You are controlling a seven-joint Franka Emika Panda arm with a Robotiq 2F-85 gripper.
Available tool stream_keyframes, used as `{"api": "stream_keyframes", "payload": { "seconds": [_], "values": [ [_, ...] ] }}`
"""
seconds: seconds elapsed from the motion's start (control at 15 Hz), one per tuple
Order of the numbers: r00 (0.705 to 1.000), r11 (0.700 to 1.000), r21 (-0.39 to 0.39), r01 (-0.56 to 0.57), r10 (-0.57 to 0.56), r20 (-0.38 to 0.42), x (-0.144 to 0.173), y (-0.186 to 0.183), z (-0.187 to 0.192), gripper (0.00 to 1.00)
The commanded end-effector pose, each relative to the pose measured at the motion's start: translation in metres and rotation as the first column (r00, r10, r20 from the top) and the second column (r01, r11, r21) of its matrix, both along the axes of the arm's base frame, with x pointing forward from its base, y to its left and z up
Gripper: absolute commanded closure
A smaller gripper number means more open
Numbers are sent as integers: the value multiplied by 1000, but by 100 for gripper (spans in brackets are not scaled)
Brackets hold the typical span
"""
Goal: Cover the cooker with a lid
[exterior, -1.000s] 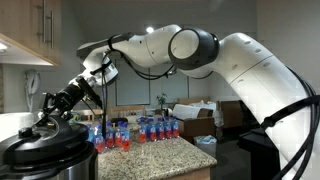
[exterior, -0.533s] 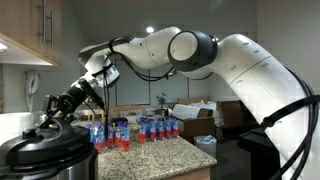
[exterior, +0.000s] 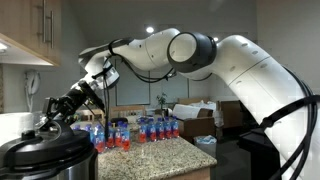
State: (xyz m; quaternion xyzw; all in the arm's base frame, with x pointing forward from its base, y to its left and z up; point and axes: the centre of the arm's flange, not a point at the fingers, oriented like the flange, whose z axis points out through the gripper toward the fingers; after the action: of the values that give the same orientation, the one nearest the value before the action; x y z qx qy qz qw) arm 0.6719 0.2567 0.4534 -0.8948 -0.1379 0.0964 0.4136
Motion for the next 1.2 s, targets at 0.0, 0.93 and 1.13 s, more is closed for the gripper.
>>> {"api": "stream_keyframes", "payload": {
  "seconds": [0.0, 0.93, 1.13],
  "values": [
    [1000, 1000, 18, -11, 12, -10, -20, -4, 13, 94],
    [999, 999, 18, -40, 40, 13, -60, -16, 18, 96],
    [999, 999, 13, -35, 35, 1, -62, -16, 19, 67]
  ]
}}
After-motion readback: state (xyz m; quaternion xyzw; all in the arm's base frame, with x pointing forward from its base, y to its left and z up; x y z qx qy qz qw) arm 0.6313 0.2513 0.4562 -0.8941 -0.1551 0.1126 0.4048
